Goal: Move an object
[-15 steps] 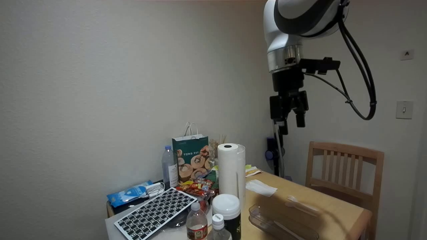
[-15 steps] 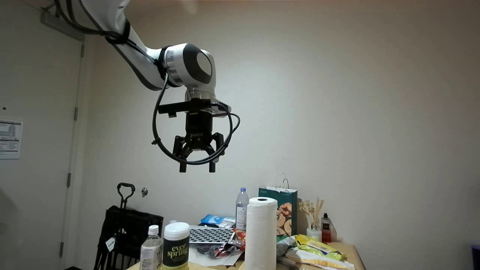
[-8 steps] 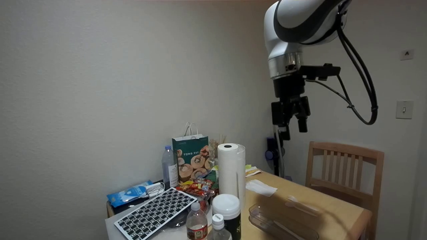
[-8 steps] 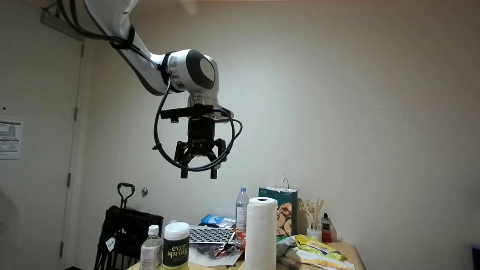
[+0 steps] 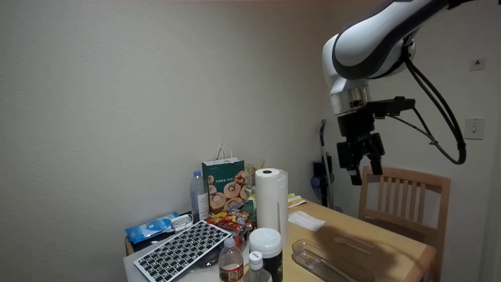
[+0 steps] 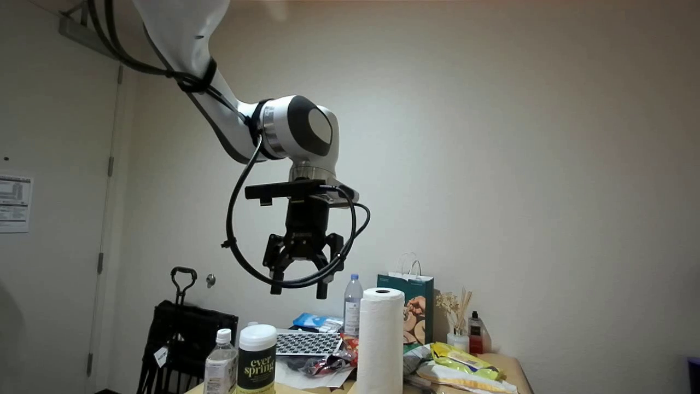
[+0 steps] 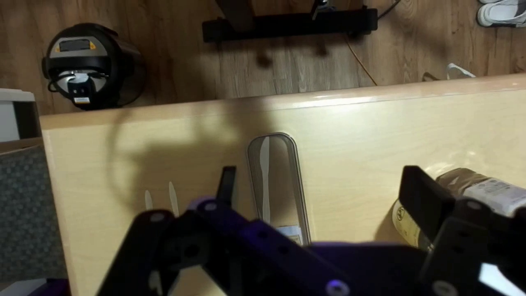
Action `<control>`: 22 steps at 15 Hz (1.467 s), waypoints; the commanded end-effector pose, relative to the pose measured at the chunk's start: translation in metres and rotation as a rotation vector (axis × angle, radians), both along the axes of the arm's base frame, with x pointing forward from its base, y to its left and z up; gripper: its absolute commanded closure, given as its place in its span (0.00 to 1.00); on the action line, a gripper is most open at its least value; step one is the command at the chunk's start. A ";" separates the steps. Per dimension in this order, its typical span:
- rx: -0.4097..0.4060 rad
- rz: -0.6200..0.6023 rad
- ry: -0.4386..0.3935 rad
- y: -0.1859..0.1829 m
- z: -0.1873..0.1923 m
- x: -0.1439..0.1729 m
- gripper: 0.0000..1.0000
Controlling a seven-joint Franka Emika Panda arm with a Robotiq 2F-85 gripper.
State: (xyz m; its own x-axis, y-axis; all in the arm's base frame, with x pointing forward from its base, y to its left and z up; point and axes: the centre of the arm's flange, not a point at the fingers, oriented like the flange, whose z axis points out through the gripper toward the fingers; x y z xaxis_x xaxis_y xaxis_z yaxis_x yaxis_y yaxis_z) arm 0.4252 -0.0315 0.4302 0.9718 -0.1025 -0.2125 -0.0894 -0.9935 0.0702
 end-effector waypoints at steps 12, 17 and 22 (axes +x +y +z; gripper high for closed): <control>-0.003 -0.024 0.069 -0.025 -0.062 0.000 0.00; -0.008 -0.084 0.122 -0.053 -0.125 -0.004 0.00; 0.007 -0.109 0.156 -0.056 -0.134 -0.006 0.00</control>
State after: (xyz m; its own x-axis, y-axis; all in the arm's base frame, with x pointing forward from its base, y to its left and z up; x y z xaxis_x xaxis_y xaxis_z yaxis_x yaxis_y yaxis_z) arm 0.4190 -0.0877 0.2966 0.9104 -0.2029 -0.3606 -0.1847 -0.9791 0.0847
